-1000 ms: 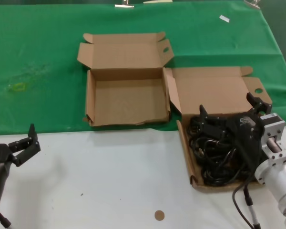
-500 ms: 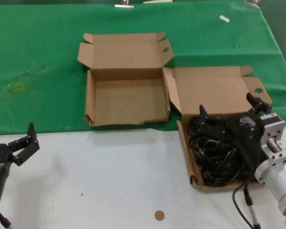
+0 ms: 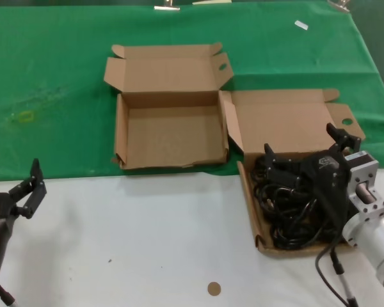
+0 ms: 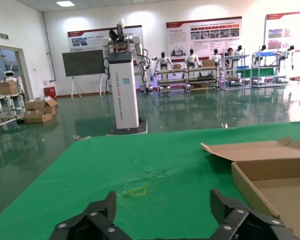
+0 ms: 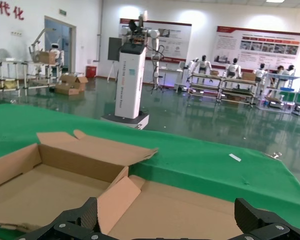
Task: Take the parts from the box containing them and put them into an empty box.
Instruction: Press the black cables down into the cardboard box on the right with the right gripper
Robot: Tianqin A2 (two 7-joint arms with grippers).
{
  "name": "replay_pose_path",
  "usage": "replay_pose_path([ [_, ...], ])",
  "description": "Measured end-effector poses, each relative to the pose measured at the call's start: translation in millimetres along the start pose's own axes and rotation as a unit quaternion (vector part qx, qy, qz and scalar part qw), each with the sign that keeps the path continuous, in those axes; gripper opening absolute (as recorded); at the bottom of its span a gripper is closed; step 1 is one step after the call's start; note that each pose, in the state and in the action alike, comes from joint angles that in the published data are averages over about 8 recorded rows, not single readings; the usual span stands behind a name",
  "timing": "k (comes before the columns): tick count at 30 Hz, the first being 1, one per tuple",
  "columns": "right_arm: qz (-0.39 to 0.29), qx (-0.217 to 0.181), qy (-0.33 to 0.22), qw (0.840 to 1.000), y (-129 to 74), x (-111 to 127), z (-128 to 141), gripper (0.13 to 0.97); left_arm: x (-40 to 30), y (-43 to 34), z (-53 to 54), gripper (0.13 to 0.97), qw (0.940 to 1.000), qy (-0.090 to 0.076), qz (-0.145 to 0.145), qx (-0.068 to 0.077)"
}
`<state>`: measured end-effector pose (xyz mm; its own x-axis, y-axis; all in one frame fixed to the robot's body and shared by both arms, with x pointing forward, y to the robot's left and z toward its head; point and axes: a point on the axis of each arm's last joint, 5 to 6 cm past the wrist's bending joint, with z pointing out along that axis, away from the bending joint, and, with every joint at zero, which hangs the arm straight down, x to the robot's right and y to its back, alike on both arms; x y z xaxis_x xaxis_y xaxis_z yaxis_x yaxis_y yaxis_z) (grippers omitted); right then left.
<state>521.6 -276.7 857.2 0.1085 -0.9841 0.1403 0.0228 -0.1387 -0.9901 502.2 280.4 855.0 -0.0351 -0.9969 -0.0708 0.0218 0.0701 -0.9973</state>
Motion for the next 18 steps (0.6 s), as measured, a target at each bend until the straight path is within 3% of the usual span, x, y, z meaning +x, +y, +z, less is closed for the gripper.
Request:
replay_pose_path([
  [6,-0.026,-0.005,-0.012,1.000,-1.9,7.9,-0.9,0.966,0.0,0.0,0.0,0.655,1.0000,0.000,0.000,0.000],
  [14,-0.084,-0.023,-0.050,0.995,-4.8,26.4,-4.3,0.966,0.0,0.0,0.0,0.430,1.0000,0.000,0.000,0.000],
  [18,-0.114,-0.033,-0.079,0.990,-8.7,38.7,-6.1,0.966,0.0,0.0,0.0,0.367,1.0000,0.000,0.000,0.000],
])
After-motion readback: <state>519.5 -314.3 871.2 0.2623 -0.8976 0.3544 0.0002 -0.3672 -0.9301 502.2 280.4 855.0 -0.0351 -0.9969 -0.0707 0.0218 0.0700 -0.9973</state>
